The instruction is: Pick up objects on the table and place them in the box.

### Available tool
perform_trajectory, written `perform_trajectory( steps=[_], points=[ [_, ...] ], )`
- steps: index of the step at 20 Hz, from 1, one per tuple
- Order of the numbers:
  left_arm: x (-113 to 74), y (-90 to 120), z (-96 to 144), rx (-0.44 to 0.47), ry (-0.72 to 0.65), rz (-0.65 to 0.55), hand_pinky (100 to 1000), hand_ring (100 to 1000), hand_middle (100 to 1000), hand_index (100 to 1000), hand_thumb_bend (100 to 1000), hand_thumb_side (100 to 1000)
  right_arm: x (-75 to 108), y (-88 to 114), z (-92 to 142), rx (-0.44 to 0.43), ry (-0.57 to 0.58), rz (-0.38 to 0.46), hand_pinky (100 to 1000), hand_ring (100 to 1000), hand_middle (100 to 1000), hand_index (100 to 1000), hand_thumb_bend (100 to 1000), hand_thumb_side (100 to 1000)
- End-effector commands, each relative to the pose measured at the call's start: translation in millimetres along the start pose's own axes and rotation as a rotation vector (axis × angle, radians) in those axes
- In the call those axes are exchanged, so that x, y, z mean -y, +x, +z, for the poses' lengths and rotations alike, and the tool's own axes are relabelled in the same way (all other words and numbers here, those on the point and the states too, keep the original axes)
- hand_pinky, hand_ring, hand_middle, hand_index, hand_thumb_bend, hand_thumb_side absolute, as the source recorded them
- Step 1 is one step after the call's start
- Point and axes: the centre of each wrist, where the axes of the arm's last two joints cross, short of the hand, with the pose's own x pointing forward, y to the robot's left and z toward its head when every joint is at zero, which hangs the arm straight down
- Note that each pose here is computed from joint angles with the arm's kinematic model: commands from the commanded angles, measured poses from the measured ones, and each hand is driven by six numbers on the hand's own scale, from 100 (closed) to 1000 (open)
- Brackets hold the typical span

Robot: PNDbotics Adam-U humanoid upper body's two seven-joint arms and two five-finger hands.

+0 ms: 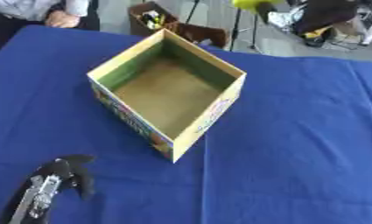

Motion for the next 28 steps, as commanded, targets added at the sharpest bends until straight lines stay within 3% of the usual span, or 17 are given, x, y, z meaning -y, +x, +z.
perform_trajectory(
  steps=[1,13,20,28],
  points=[
    [-0.4,5.6,-4.1,0.023,-0.001,0.005,362,434,441,729,100,1000,-0.2,9.3,-10.7,0.020,0.003,0.009,714,701,283,355,100,353],
    [0.6,9.5,-9.6,0.040,-0.007,0.013,362,434,441,728,100,1000,-40.2,11.4,-36.4,0.025,0.116,-0.020,717,704,283,356,100,358],
    [1.0,11.9,-12.5,0.052,-0.011,0.013,362,434,441,727,100,1000,-66.6,6.2,-44.8,0.004,0.210,0.005,712,700,286,358,100,359],
    [1.2,12.7,-14.0,0.056,-0.014,0.008,362,434,441,727,100,1000,-74.7,-1.0,-46.9,-0.009,0.275,0.042,712,701,323,363,100,347]
  ],
)
